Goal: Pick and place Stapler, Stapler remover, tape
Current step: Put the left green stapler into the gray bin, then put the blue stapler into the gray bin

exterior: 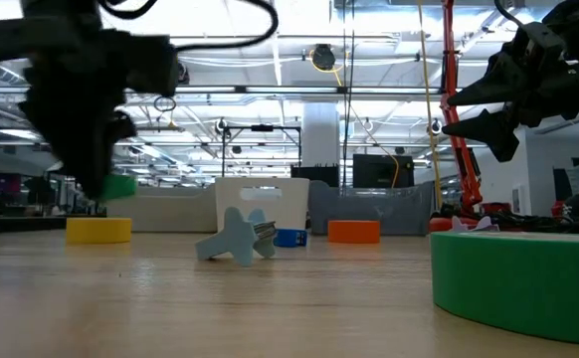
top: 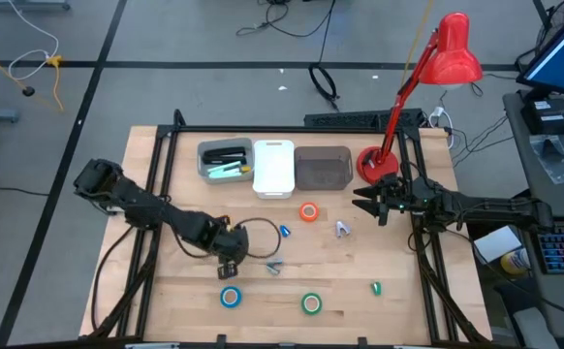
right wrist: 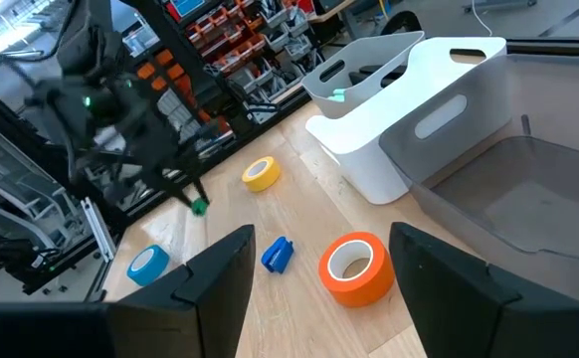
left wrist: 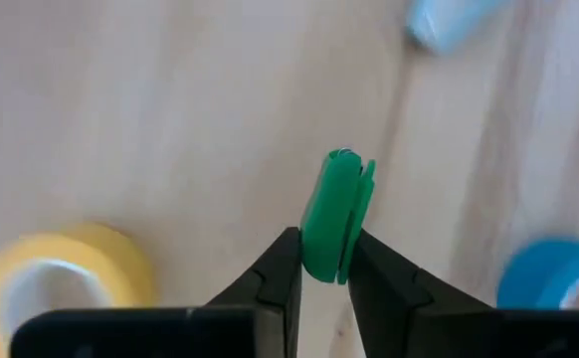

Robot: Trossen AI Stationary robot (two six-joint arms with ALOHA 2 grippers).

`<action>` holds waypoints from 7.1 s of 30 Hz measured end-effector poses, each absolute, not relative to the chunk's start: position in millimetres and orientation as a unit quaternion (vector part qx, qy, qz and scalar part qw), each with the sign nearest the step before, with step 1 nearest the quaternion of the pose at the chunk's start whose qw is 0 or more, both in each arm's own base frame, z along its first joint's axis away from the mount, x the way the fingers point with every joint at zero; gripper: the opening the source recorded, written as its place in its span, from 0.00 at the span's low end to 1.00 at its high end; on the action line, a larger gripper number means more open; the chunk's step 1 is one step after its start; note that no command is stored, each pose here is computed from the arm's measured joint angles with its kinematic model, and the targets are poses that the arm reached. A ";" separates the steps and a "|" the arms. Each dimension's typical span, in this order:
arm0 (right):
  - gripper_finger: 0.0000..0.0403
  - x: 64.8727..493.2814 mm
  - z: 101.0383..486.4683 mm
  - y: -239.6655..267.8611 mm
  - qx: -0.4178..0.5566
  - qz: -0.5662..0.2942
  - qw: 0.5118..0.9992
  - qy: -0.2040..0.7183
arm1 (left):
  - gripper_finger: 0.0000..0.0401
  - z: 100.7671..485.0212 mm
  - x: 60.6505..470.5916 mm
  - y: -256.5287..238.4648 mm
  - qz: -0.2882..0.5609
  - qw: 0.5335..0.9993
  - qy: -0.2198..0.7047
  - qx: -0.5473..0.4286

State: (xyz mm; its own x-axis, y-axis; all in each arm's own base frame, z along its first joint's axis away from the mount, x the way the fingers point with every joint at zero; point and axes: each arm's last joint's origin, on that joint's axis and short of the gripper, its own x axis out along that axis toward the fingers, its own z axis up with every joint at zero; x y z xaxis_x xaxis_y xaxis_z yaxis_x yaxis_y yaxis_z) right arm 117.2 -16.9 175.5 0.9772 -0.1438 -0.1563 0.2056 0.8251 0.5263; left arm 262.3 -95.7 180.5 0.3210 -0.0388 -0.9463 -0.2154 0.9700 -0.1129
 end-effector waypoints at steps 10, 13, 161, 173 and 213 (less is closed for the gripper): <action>0.57 117.1 175.5 -17.0 0.282 -0.092 0.954 0.055 | 0.19 230.4 245.3 -25.8 0.249 0.841 0.474 -0.080; 0.57 117.1 175.5 -17.0 0.285 -0.092 0.952 0.054 | 0.19 243.1 233.7 2.2 0.309 0.830 0.458 -0.070; 0.57 117.1 174.7 -16.8 0.320 -0.093 0.941 0.056 | 0.45 177.8 394.3 -8.1 -0.181 0.839 0.476 0.192; 0.57 117.1 174.7 -16.8 0.320 -0.093 0.941 0.056 | 0.45 161.6 396.4 -8.5 -0.204 0.823 0.491 0.199; 0.57 117.1 174.4 -16.8 0.320 -0.094 0.941 0.057 | 0.16 154.4 411.0 -9.9 -0.129 0.840 0.516 0.111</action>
